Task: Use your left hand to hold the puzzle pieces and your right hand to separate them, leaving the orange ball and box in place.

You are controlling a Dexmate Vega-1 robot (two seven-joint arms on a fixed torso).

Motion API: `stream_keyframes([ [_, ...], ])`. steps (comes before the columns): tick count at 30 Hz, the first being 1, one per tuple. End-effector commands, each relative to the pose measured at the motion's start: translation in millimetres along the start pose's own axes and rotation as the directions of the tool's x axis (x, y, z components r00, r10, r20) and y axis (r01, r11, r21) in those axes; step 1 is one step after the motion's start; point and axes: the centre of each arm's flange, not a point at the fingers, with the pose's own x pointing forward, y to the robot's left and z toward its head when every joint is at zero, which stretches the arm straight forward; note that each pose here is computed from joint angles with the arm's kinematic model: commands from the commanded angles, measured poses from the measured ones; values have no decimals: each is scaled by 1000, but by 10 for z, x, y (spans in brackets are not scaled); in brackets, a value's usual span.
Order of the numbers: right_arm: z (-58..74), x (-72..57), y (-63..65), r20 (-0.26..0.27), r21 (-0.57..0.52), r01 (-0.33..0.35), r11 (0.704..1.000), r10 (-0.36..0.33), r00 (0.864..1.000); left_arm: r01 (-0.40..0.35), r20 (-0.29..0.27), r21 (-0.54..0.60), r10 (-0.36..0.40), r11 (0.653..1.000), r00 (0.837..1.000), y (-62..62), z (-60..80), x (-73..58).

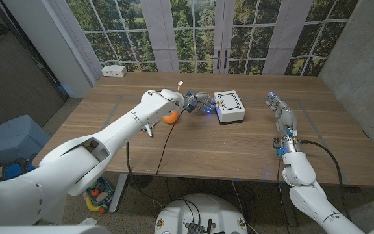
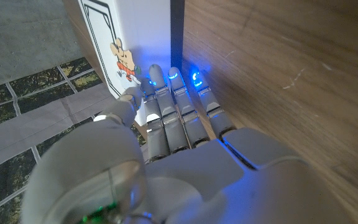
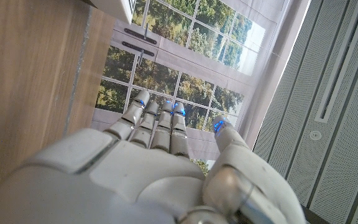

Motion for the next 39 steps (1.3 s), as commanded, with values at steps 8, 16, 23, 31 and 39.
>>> stream_keyframes([
  [8, 4, -73, -68, -8, -10, 27, 1000, -27, 1000, -43, 2, -179, 44, 983, 999, -195, -135, -90],
  [16, 25, -80, -63, -2, -17, 28, 999, -28, 1000, -134, 12, -268, 142, 954, 990, -305, -222, -196],
  [23, 43, -87, -51, 2, -25, 36, 999, -36, 999, -173, 14, -343, 189, 923, 982, -266, -234, -203],
  [31, 53, -85, -30, 0, -37, 43, 998, -43, 999, -198, 6, -402, 219, 894, 976, -223, -265, -204],
  [39, 62, -53, 14, -5, -54, 37, 998, -38, 999, -166, -23, -522, 181, 836, 983, -236, -307, -245],
])
